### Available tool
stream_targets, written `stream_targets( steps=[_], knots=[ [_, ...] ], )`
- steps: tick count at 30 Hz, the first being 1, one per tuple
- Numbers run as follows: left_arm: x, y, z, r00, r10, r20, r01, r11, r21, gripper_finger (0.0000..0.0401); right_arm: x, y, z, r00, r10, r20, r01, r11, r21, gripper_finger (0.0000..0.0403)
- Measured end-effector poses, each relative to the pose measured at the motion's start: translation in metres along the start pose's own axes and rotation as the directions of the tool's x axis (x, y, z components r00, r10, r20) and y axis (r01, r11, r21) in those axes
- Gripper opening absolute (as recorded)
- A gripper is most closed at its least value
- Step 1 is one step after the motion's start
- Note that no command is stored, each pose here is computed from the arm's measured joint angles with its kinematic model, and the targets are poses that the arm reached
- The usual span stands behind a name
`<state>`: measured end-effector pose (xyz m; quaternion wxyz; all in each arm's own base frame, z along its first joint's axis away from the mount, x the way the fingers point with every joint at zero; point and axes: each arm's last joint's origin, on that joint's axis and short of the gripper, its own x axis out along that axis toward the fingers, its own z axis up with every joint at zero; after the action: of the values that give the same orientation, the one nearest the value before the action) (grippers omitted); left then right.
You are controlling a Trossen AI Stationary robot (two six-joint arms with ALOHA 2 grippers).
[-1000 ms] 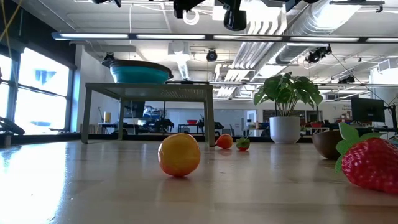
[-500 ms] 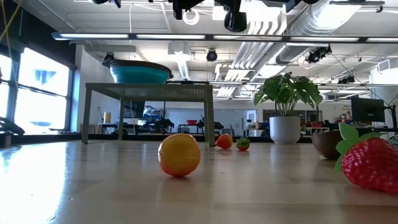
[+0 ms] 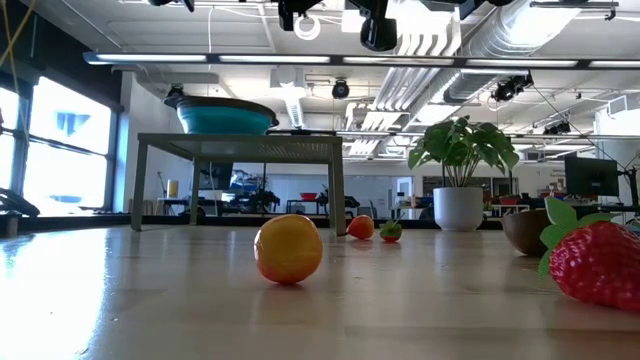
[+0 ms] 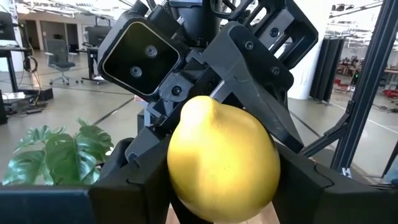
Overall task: Pick & Place Fruit
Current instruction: Put the lemon into the strainer bowl on the shelf
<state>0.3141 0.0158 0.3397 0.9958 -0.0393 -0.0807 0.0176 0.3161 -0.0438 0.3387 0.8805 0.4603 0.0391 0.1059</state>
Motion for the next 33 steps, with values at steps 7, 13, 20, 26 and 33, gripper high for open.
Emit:
stream_targets(
  steps=[7, 13, 20, 26, 33],
  knots=[
    [0.0000, -0.0001, -0.0002, 1.000, -0.006, -0.002, 0.006, 1.000, -0.001, 0.0197, 0.0000, 0.0001, -0.0001, 1.000, 0.000, 0.000, 0.000, 1.000, 0.000, 0.0203],
    [0.0000, -0.0002, -0.0002, 1.000, -0.008, -0.003, 0.008, 1.000, -0.008, 0.0197, 0.0000, 0.0002, -0.0001, 1.000, 0.002, -0.001, -0.002, 1.000, 0.000, 0.0203],
    [0.0000, -0.0004, -0.0003, 1.000, -0.015, -0.004, 0.015, 0.999, -0.035, 0.0196, 0.0001, 0.0005, -0.0002, 1.000, 0.007, -0.005, -0.007, 1.000, -0.016, 0.0242],
    [0.0001, -0.0005, -0.0009, 1.000, -0.022, -0.010, 0.021, 0.999, -0.034, 0.0196, 0.0001, 0.0010, -0.0002, 1.000, 0.016, -0.011, -0.016, 1.000, -0.016, 0.0313],
    [0.0002, -0.0007, -0.0010, 1.000, -0.030, -0.009, 0.029, 0.999, -0.030, 0.0196, -0.0032, -0.0016, 0.0046, 0.996, 0.057, -0.068, -0.058, 0.998, -0.002, 0.0363]
  ],
)
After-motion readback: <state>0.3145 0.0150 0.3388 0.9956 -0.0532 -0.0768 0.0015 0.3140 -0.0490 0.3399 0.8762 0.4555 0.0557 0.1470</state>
